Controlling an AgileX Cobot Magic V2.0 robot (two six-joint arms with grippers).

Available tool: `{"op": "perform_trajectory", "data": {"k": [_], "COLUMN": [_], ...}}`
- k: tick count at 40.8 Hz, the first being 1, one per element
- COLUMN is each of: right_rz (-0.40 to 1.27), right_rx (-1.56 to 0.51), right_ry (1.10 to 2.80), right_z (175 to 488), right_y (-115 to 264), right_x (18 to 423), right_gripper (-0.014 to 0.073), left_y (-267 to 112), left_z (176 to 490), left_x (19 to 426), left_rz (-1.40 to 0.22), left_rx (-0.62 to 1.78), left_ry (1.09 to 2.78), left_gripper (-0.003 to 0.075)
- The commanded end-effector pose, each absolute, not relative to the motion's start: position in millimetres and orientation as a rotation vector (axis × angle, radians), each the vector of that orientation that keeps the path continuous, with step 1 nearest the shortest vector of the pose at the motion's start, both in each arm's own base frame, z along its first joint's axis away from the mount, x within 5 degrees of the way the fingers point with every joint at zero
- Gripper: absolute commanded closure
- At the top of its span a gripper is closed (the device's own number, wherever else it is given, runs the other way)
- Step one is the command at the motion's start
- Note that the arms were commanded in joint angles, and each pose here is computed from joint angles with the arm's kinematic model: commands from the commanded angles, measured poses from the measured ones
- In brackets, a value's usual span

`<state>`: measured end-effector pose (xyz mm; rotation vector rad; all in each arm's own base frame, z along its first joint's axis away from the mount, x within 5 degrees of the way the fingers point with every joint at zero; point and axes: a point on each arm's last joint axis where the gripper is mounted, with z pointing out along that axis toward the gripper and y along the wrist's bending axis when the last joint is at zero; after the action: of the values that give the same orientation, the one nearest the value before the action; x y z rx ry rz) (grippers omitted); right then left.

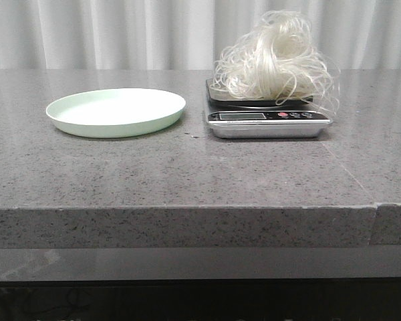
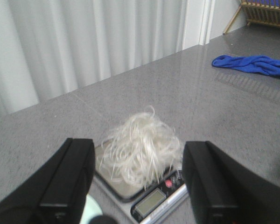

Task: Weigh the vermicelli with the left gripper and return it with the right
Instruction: 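Open the left gripper and withdraw it from the scale, then lower the right gripper onto the vermicelli on the scale and grasp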

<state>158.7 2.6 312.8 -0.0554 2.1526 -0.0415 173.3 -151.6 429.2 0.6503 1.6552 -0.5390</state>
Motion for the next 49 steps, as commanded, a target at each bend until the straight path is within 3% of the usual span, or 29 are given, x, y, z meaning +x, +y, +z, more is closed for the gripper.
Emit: {"op": "perform_trajectory", "data": {"k": [1,12,22,35,49], "right_rz": [-0.035,0.03,0.138,0.234,0.217], "right_rx": [-0.052,-0.119,-0.24,-0.363,-0.361], "right_ry": [2.058,2.023,2.005,2.021,2.083], "right_z": [327.1,336.9,361.0,379.5,364.9], "right_y": [2.8,16.1,45.8,99.3,129.0], "right_x": [162.6,164.6,187.5,253.3,341.1], "right_gripper": [0.0036,0.0036,0.0036,0.0036,0.0036], "left_y": [-129.0,-85.1,-67.0,-65.6,-65.6], "left_z": [439.3,411.5,387.3,378.4,378.4], "left_x": [147.9,94.8,70.0,66.6,66.6], "left_rz": [-0.566,-0.572,-0.56,-0.547,-0.547], "left_rx": [0.589,0.594,0.665,0.71,0.71], "left_ry": [1.53,1.518,1.636,1.721,1.721], "left_gripper": [0.025,0.025,0.025,0.025,0.025]}}
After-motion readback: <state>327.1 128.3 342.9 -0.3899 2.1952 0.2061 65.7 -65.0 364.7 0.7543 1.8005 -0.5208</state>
